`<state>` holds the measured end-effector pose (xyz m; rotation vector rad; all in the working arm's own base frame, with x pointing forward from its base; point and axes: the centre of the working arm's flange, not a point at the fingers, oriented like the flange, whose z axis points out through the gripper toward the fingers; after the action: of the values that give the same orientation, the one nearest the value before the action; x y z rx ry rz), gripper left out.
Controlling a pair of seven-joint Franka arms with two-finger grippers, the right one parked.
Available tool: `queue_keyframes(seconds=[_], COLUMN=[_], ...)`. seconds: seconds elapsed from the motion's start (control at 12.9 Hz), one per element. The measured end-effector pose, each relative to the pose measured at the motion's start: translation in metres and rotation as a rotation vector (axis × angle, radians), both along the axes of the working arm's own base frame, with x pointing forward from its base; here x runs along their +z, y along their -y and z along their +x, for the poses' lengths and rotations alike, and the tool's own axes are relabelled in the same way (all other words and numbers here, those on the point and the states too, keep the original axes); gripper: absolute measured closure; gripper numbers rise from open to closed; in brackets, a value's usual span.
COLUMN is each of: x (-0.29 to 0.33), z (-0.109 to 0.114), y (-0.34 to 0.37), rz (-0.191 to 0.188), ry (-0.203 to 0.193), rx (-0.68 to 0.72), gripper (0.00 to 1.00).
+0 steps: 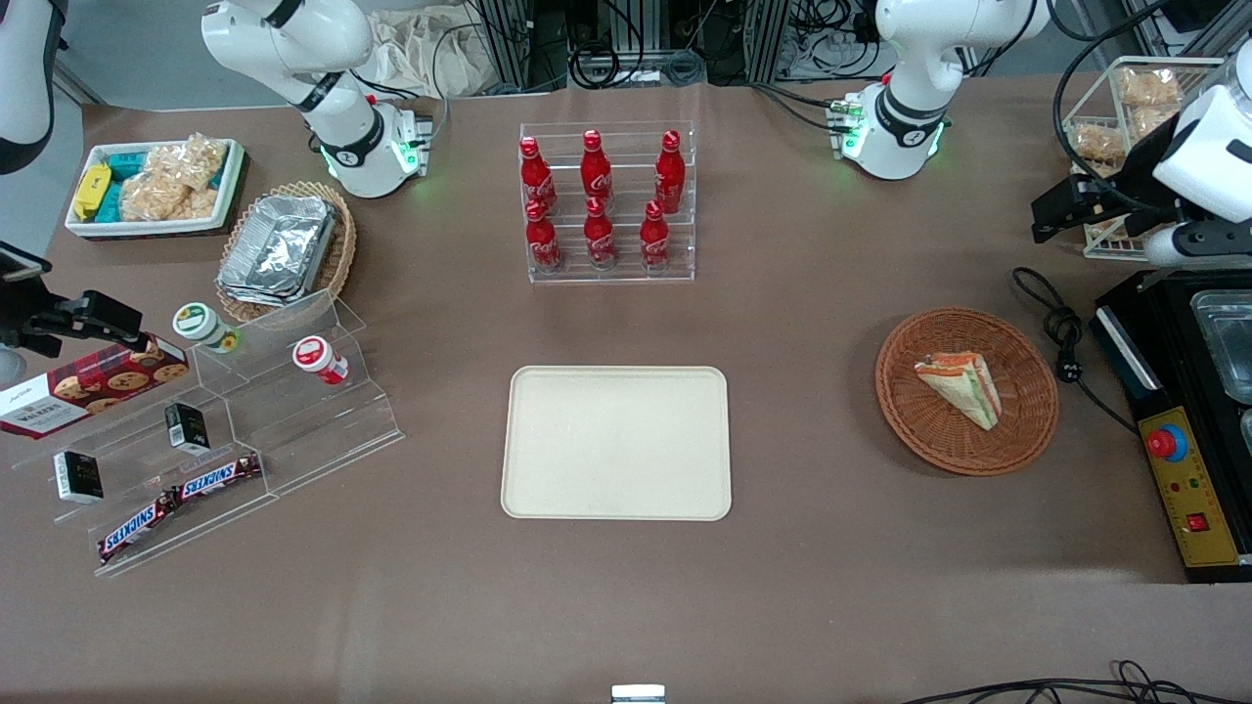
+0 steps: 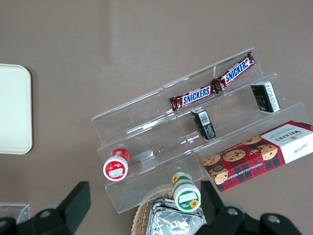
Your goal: Place sandwich from basket to tray
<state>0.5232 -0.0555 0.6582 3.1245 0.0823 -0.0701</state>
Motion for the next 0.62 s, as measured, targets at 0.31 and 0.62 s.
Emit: queue_keyframes(seconds=[0.31,0.62], x=[-0.001,-0.045], z=[0.000,0.012], y=[0.000,-0.004], rz=[0.000,0.014], ry=[-0.002,-0.067], rx=[0.006,0.110], gripper=[0.01,0.00])
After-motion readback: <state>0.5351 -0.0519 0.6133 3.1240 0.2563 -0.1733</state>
